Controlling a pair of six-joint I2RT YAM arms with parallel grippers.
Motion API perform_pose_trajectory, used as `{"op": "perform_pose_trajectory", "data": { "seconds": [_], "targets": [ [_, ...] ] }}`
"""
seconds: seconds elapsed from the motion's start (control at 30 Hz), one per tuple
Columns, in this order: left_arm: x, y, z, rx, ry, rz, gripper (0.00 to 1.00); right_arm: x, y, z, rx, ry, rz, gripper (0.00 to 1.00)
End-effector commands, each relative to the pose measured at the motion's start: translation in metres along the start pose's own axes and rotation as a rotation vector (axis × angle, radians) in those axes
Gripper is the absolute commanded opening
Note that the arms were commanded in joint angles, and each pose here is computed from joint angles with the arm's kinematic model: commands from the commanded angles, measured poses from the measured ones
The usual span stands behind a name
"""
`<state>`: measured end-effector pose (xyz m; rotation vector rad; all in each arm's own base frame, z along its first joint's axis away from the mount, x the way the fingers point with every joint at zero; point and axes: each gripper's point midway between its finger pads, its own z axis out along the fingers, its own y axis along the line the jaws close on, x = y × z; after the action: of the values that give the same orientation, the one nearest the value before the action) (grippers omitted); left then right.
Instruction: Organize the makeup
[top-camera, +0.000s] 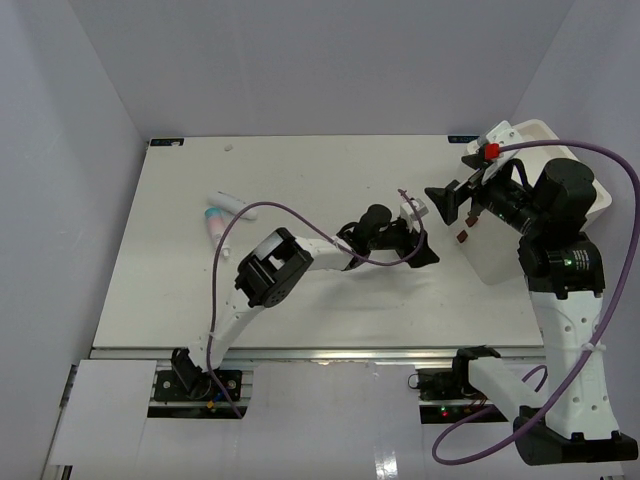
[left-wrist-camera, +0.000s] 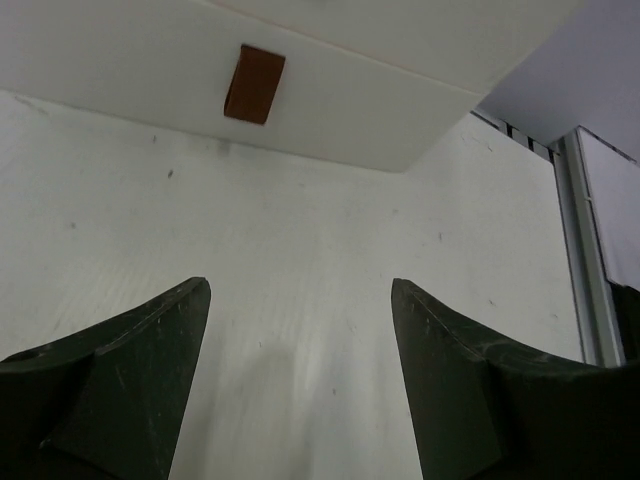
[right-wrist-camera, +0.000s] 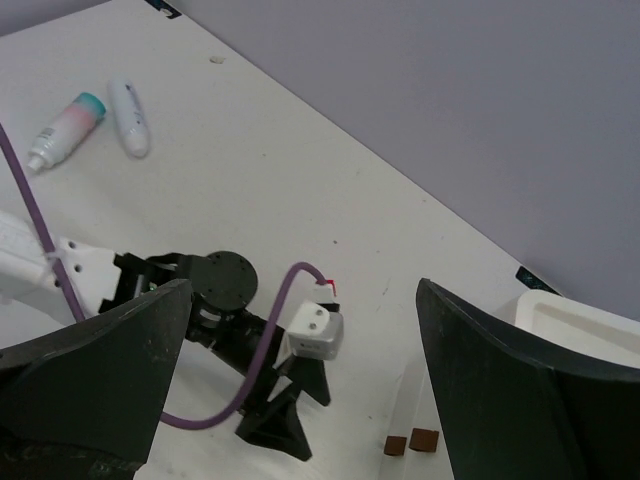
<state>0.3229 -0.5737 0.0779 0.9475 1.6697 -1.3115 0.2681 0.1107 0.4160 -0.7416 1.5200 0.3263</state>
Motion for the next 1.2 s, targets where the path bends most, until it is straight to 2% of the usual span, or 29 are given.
{"op": "perform_pose_trajectory", "data": {
  "seconds": [0.0, 0.07, 0.23, 0.43, 1.0, 1.17],
  "targets": [
    [-0.054, -0.005, 0.034, 0.004, -0.136, 0.161, 0.82, -0.012, 0.006, 0.010, -0.066, -0.050, 0.066, 1.00],
    [-0.070, -0.004, 0.043, -0.008, -0.172, 0.192, 0.81, -0.009, 0.007, 0.013, -0.080, -0.053, 0.082, 1.00],
    [-0.064, 0.007, 0.060, -0.030, -0.196, 0.259, 0.78, -0.002, 0.007, 0.012, -0.088, -0.055, 0.102, 1.00],
    [-0.056, 0.014, 0.071, -0.036, -0.204, 0.276, 0.74, 0.003, 0.006, 0.013, -0.101, -0.058, 0.134, 1.00],
    [-0.052, 0.006, 0.095, -0.082, -0.290, 0.306, 0.69, 0.014, -0.002, 0.009, -0.123, -0.087, 0.221, 1.00],
    [-0.050, 0.012, 0.098, -0.120, -0.313, 0.293, 0.59, 0.015, -0.002, 0.008, -0.120, -0.090, 0.222, 1.00]
  ]
}}
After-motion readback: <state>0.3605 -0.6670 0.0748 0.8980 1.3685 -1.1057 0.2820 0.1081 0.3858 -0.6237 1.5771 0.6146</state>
